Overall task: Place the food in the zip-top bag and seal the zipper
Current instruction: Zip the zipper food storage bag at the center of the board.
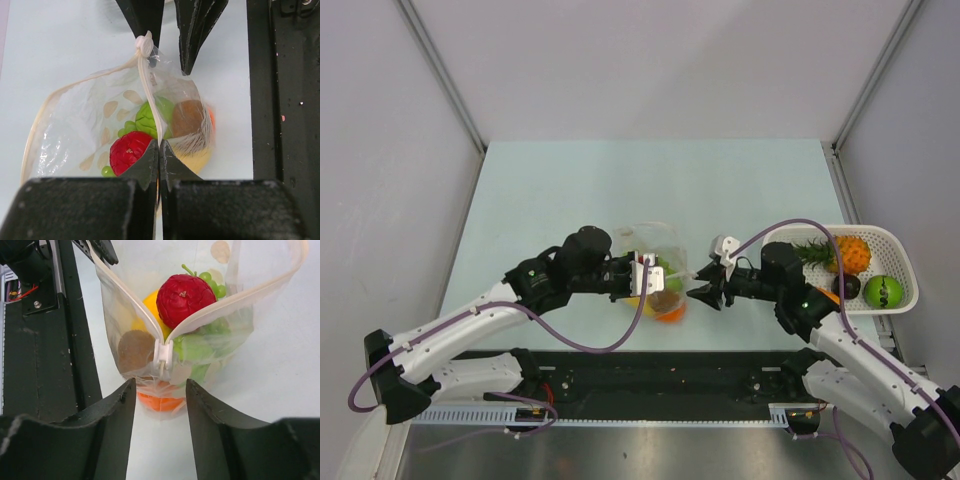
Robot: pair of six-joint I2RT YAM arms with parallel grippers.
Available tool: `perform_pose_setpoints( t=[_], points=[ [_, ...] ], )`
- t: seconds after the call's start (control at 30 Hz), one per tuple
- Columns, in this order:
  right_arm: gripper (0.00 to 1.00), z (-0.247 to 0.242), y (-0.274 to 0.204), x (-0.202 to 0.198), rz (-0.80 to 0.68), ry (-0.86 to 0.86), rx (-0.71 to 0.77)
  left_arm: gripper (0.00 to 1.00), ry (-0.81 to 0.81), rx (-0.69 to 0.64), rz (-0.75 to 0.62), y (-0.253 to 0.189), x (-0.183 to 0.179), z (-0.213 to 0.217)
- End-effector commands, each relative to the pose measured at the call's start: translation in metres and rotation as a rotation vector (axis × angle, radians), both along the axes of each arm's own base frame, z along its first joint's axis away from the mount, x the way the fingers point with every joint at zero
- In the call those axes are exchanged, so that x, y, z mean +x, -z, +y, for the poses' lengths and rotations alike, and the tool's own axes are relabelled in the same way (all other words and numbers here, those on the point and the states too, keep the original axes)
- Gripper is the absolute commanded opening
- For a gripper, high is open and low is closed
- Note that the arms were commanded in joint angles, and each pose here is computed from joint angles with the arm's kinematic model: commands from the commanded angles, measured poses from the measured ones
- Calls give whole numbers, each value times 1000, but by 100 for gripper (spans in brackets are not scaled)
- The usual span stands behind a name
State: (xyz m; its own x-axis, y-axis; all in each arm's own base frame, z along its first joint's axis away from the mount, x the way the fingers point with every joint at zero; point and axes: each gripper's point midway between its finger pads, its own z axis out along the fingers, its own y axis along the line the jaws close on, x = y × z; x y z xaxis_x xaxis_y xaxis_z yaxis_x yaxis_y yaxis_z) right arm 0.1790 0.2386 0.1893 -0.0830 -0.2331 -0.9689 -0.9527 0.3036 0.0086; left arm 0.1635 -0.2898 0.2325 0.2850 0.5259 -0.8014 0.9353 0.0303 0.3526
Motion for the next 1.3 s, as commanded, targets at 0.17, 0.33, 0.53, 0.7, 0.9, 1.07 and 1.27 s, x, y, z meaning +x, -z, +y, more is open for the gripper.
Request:
perform_pose_setpoints(
  t=[0.17, 0.33, 0.53, 0.7, 0.9, 1.07, 1.27],
  points=[
    [72, 9, -35, 9, -81, 10, 90, 0, 21, -49, -14, -12, -2, -4],
    [49, 12, -35, 7, -73, -8, 93, 0, 23, -52, -12, -13, -1, -6],
    [31, 10, -38, 6, -89, 2, 99, 0, 24, -45, -13, -11, -1, -4],
    [51, 10, -41, 5, -88, -2, 101, 0, 28, -42, -12, -9, -1, -5],
    [23, 12, -41, 7, -84, -2, 100, 0, 34, -44, -14, -10, -2, -6],
    [0, 10, -42, 11, -92, 26, 103, 5, 39, -33, -18, -8, -2, -5],
    [0, 8, -43, 12, -121, 31, 98, 46, 29, -121, -112, -46, 8, -12]
  ],
)
